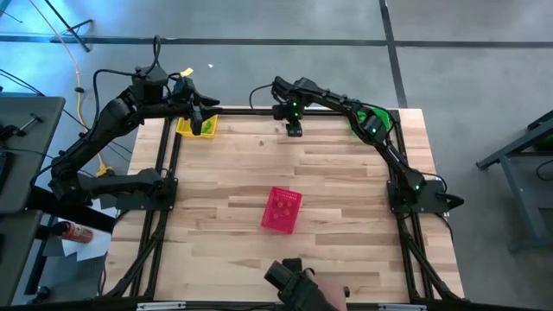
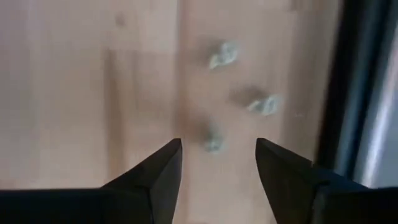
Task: Sort Halloween decoration
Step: Put the white skull toy into the green bin
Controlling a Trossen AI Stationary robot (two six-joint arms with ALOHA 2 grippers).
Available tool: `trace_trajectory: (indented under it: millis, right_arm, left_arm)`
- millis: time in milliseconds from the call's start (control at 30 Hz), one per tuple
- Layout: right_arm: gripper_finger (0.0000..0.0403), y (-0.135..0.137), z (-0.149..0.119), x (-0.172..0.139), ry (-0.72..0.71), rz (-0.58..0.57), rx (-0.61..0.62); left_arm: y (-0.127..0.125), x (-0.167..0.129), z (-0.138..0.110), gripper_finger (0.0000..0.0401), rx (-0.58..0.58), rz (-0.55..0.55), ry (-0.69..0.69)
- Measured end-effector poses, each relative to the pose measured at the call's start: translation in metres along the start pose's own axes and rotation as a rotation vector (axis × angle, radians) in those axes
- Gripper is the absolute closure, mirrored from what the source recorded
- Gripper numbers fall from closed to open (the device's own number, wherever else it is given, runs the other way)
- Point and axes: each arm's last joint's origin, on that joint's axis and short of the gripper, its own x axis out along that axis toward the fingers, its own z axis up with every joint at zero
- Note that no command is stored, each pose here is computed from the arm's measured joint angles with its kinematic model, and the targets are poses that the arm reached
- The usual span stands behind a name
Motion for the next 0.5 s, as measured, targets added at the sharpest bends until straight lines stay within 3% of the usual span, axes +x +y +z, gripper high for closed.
trace_trajectory:
  millis: [500]
  right_arm:
    - [0.0247,0.005,0.004,0.019,0.032,0.006,-0.050]
  left_arm:
    - [0.002,0.000,0.000,0.0254,0.001,0.050,-0.004]
